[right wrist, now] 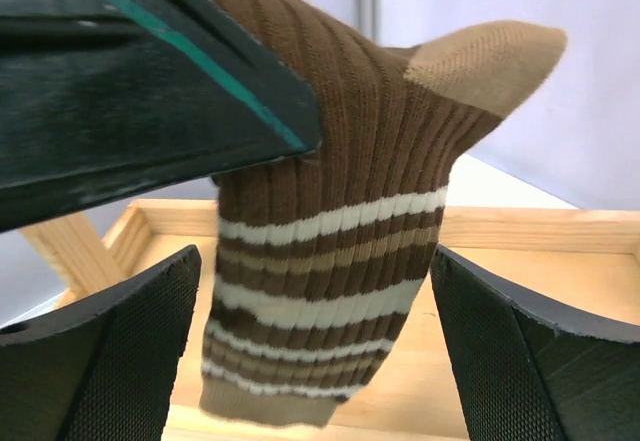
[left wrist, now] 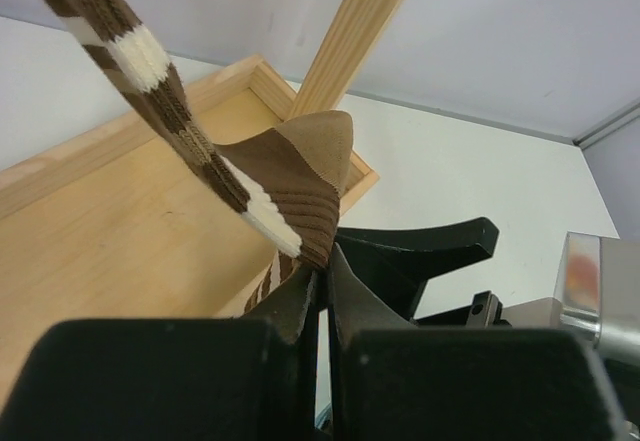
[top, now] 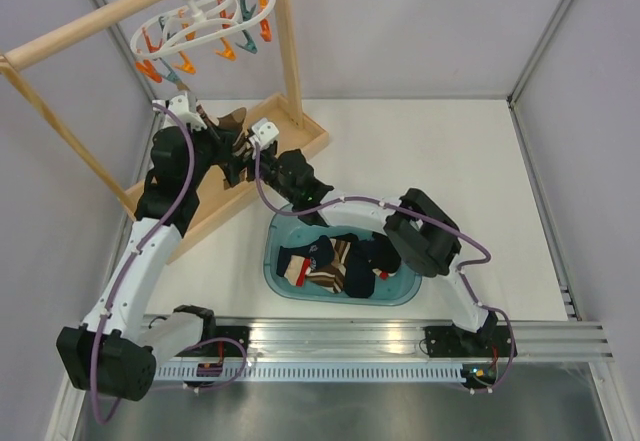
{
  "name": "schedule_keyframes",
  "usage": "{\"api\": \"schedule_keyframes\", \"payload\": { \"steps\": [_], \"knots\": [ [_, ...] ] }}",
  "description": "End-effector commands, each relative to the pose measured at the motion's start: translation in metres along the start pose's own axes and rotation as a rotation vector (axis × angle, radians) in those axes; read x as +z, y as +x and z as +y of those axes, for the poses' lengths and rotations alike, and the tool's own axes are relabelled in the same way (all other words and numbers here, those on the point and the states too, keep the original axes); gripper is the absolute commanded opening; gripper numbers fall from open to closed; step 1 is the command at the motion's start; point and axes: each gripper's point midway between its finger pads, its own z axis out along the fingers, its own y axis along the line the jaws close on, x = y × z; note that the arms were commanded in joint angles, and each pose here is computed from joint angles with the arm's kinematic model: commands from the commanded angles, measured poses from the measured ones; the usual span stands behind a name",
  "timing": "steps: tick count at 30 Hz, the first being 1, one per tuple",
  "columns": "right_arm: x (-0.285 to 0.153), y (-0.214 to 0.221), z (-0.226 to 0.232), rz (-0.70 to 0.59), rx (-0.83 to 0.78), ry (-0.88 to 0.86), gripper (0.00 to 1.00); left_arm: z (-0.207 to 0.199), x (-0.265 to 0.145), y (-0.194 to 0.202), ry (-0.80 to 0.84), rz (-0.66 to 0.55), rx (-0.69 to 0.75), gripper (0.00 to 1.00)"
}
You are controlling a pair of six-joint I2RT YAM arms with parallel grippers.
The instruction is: Remove the socks clipped to the hanger
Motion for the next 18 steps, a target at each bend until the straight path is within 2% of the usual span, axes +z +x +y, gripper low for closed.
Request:
{"api": "schedule_keyframes", "payload": {
  "steps": [1,3,5,7,12,15,16,18],
  "knots": [
    [0.007,-0.038,-0.008,-0.128,-0.017,0.090,0.98,-0.013,-0.009,0.000,0.049,-0.001,-0.035,0.02],
    [0.006,-0.039,-0.010,-0.131,-0.027,0.120,0.96,-0.015,-0.009,0.000,0.055,-0.002,-0.036,0.02],
    [0.001,-0.038,-0.014,-0.124,-0.031,0.160,0.83,-0.016,-0.010,0.000,0.059,0.000,-0.035,0.02],
    [-0.008,-0.036,-0.019,-0.115,-0.056,0.203,0.65,-0.017,-0.011,-0.001,0.059,-0.004,-0.034,0.02],
    [-0.024,-0.034,-0.019,-0.112,-0.068,0.248,0.49,-0.015,-0.011,-0.002,0.050,-0.012,-0.014,0.02],
    [-0.024,-0.032,-0.019,-0.099,-0.068,0.245,0.33,-0.018,-0.012,-0.001,0.058,-0.012,-0.006,0.02],
    [-0.023,-0.031,-0.018,-0.095,-0.066,0.240,0.21,-0.021,-0.012,-0.002,0.067,-0.013,0.001,0.02],
    [-0.023,-0.030,-0.015,-0.091,-0.057,0.235,0.07,-0.021,-0.014,-0.004,0.064,-0.016,0.022,0.02]
  ]
}}
